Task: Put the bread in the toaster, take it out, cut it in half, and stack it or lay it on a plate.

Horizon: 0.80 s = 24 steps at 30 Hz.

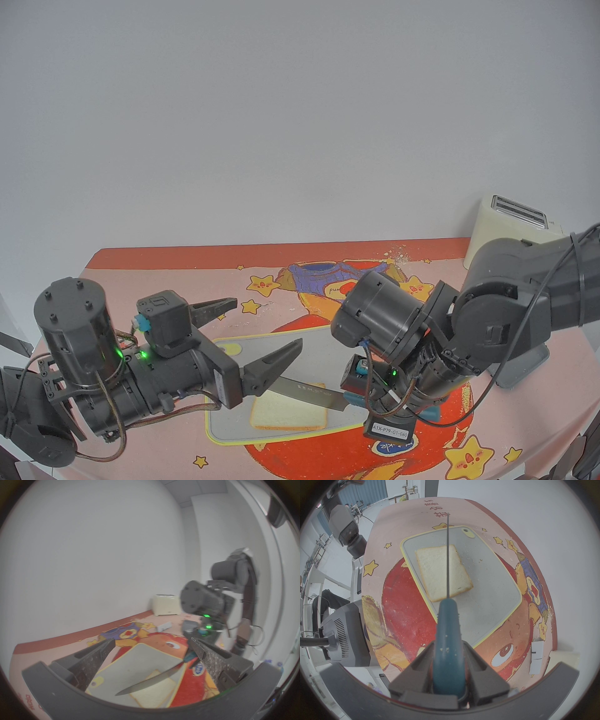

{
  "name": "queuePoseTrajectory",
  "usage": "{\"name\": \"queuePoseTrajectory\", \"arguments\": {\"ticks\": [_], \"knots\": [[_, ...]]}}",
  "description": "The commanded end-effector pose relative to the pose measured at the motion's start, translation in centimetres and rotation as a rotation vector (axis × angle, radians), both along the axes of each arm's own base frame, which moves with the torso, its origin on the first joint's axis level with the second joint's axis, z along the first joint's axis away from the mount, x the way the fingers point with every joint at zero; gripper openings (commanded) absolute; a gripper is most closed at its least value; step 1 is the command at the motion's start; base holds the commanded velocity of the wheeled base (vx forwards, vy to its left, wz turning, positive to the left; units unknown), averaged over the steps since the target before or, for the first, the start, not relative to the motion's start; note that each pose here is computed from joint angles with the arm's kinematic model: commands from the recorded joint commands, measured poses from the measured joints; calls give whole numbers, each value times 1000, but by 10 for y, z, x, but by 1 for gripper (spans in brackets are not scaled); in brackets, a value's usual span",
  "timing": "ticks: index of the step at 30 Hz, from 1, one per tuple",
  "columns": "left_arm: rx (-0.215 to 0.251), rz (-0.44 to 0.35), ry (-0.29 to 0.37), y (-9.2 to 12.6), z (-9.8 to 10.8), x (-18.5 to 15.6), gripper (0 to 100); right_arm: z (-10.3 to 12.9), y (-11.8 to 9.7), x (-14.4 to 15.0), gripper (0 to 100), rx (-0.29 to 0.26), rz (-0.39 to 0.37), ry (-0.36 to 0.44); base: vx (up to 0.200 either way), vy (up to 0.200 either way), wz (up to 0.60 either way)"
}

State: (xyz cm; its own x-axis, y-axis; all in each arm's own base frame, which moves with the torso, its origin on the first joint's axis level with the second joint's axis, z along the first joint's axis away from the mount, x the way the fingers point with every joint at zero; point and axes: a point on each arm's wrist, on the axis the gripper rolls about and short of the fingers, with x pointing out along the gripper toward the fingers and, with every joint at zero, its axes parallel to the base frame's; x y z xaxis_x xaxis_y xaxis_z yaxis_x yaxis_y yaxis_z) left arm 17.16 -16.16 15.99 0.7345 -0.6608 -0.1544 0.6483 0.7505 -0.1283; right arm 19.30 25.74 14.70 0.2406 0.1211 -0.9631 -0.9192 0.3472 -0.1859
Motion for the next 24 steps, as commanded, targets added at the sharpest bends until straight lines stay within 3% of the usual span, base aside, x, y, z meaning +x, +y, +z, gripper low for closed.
{"name": "queuePoseTrajectory", "arguments": {"ticks": [1,5,14,24], "knots": [[-31,-16,64,-13,-13,-4,100,-1,1,-1,0,-1,2,1,0,0,0],[5,-24,100,-8,-25,-10,100,-3,1,-2,0,-10,3,13,0,0,0],[1,-17,97,-8,-25,-10,100,-2,-4,-1,0,-37,-4,44,0,0,0],[6,-15,98,-8,-26,-10,100,0,-6,4,0,-28,-23,44,0,0,0]]}}
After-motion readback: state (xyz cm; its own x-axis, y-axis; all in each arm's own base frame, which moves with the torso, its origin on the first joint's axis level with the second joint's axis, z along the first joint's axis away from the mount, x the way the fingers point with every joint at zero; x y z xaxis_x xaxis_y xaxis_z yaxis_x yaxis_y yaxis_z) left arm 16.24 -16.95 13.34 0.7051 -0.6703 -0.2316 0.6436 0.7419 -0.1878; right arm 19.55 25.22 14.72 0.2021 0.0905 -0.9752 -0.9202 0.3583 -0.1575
